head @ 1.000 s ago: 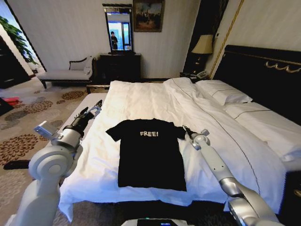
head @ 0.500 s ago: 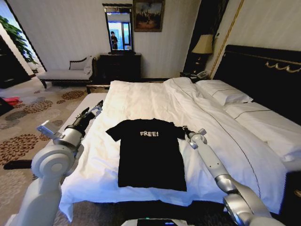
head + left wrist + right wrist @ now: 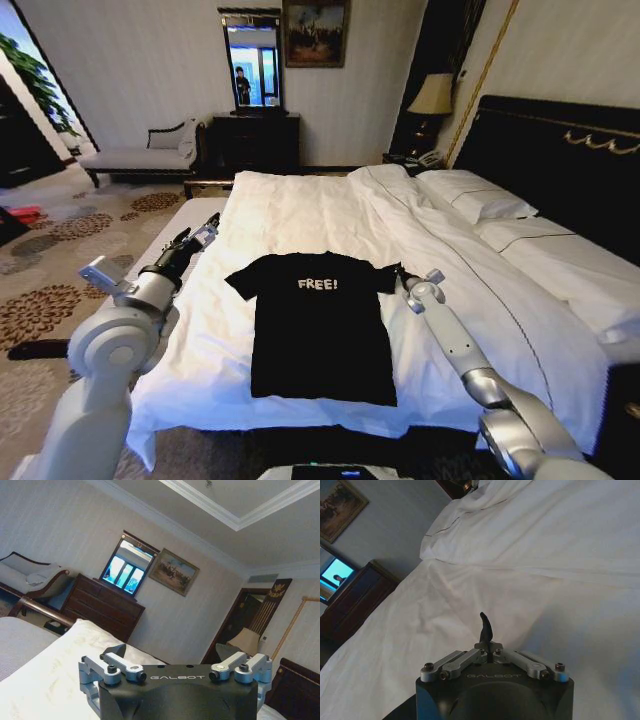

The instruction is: Fold the clothes on the bed.

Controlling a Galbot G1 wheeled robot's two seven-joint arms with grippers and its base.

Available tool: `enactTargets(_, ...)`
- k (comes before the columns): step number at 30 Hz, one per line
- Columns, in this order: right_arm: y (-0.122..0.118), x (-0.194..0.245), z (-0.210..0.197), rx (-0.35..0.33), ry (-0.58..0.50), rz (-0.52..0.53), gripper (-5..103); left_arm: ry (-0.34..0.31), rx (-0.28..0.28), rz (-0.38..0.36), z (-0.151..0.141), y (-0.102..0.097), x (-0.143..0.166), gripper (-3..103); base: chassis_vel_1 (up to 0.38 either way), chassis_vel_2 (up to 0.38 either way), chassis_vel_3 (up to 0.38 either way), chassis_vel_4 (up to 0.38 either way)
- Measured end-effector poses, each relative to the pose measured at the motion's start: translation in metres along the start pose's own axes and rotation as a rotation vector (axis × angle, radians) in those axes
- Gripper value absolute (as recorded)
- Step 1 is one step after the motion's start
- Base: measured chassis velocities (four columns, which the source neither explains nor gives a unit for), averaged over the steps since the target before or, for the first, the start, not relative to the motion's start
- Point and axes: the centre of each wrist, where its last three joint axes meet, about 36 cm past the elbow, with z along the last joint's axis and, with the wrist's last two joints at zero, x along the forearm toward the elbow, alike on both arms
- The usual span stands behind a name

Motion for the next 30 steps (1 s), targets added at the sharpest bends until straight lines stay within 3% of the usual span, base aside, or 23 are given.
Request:
enactTargets(17, -0.006, 0.010, -0.008, 0.064, -0.031, 0.032, 3, 0.002, 0.003, 0.005, 0.001, -0.002, 0.002, 100, 0.000, 0.000, 0.000, 0.000)
enactTargets(21, -0.008, 0.020, -0.010, 0.072, -0.044, 0.026, 25, 0.003, 0.003, 0.006, 0.002, -0.002, 0.002, 100, 0.000, 0.000, 0.000, 0.000)
enactTargets(23, -0.007, 0.024, -0.011, 0.074, -0.052, 0.017, 25, 0.004, 0.003, 0.006, 0.002, -0.002, 0.003, 100, 0.000, 0.000, 0.000, 0.000)
enactTargets(24, -0.006, 0.028, -0.012, 0.075, -0.060, 0.011, 35, 0.005, 0.002, 0.005, 0.002, -0.002, 0.003, 100, 0.000, 0.000, 0.000, 0.000)
enactTargets(26, -0.005, 0.030, -0.012, 0.075, -0.063, 0.009, 35, 0.005, 0.002, 0.005, 0.002, -0.002, 0.003, 100, 0.000, 0.000, 0.000, 0.000)
enactTargets(30, 0.005, 0.056, -0.013, 0.060, -0.071, -0.025, 57, 0.013, 0.002, -0.003, 0.005, -0.001, 0.003, 100, 0.000, 0.000, 0.000, 0.000)
